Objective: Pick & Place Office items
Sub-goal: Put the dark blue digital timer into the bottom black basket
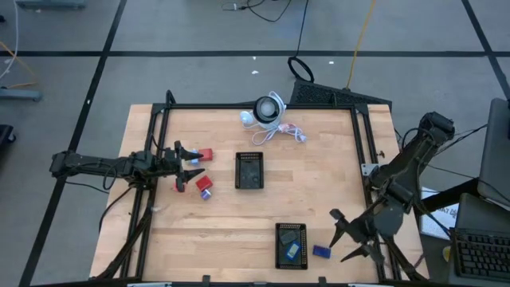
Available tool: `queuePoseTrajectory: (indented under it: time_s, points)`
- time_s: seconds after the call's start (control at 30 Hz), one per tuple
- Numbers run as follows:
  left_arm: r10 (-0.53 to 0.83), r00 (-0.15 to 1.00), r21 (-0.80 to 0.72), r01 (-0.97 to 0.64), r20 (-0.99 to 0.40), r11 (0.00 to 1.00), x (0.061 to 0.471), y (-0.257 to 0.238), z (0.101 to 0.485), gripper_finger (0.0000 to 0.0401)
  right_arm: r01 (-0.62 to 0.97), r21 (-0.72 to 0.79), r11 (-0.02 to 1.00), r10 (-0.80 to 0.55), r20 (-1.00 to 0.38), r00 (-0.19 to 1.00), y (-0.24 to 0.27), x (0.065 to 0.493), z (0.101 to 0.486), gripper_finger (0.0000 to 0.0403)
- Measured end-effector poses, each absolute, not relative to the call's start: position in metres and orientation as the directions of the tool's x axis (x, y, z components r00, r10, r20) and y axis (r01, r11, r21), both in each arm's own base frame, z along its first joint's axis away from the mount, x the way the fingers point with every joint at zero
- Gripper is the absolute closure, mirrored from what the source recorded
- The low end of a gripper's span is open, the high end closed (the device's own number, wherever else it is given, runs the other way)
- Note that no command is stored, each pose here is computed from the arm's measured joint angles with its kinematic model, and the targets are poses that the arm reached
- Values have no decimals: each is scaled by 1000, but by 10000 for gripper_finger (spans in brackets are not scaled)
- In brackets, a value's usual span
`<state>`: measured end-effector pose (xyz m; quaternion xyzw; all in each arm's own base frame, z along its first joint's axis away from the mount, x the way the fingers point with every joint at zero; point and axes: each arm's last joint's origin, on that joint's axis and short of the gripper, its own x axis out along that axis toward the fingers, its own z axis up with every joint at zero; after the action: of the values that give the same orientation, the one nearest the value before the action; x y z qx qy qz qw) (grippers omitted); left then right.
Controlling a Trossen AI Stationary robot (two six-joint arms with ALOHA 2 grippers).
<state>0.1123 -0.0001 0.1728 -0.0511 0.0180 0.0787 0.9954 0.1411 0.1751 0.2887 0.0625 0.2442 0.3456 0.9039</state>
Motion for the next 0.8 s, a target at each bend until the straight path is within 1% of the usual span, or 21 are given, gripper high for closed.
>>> queuePoseTrajectory:
  time_s: [0.17,0.33,0.53,0.63,0.7,0.8]
  points:
    - [155,987,-99,-159,-44,982,112,0,173,134,-599,293,745,667,-344,661,158,130,275,193]
    - [155,987,-99,-159,-44,982,112,0,173,134,-595,294,748,664,-322,675,142,118,255,193]
    - [155,987,-99,-158,-45,982,112,0,173,134,-533,283,798,599,-264,756,123,106,232,193]
    - [155,987,-99,-159,-45,982,112,0,173,134,-534,295,792,598,-199,776,117,103,222,193]
    - [155,987,-99,-159,-44,982,112,0,173,134,-549,318,773,609,-129,783,116,101,215,193]
    - [155,987,-99,-158,-45,982,112,0,173,134,-584,350,732,616,25,787,112,98,205,193]
